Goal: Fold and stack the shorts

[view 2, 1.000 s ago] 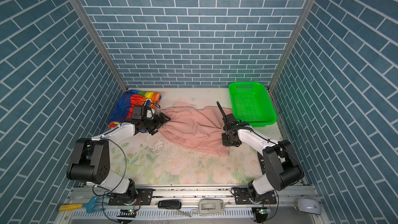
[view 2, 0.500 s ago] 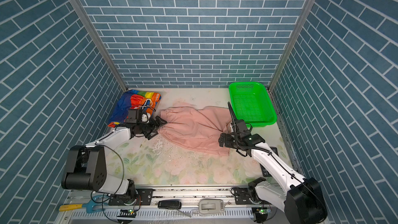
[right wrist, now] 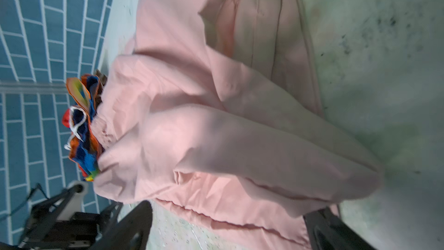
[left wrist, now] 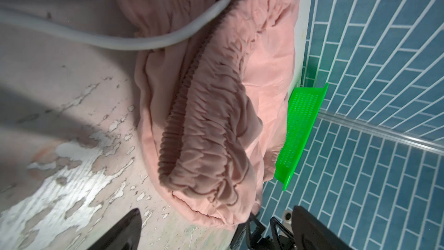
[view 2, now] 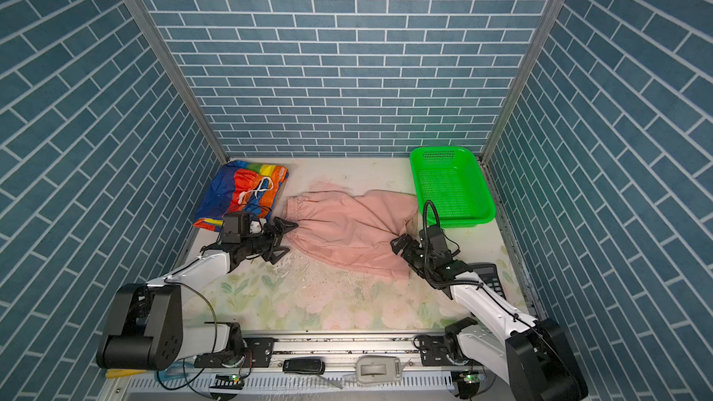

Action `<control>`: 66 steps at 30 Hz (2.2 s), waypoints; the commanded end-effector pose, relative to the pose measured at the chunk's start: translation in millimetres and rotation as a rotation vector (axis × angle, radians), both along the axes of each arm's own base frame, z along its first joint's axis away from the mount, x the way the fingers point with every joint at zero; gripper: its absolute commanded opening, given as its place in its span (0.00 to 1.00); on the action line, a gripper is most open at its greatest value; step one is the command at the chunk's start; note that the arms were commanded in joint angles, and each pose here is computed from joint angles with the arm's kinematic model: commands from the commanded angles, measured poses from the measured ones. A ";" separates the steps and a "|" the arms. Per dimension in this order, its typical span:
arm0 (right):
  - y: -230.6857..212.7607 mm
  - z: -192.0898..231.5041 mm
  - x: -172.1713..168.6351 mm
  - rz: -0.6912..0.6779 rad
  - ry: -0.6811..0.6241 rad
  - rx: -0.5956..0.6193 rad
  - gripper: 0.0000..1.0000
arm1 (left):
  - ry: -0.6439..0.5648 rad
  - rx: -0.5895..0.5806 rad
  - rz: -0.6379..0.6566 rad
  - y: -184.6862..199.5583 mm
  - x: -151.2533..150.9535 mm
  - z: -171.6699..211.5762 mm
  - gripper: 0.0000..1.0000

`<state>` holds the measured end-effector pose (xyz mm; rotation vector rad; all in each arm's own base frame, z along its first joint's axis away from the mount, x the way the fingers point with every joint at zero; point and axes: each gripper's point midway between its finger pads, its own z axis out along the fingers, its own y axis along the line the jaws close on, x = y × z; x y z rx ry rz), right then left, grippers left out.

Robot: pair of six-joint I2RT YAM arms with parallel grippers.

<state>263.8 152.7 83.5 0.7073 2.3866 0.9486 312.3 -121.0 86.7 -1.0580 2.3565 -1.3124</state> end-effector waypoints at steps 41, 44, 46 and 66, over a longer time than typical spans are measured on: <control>-10.8 -19.5 22.6 -0.154 -0.004 0.207 0.63 | -0.205 0.124 0.039 42.0 81.6 47.9 0.00; -10.8 -24.8 23.2 -0.151 0.001 0.197 0.59 | -0.211 0.110 0.035 40.4 82.9 50.9 0.00; -9.7 -28.0 24.6 -0.147 0.004 0.198 0.56 | -0.217 0.104 0.035 40.1 83.2 54.1 0.00; -13.7 115.5 122.9 0.054 -0.267 -0.080 0.00 | -0.393 0.076 0.050 55.6 157.8 133.1 0.00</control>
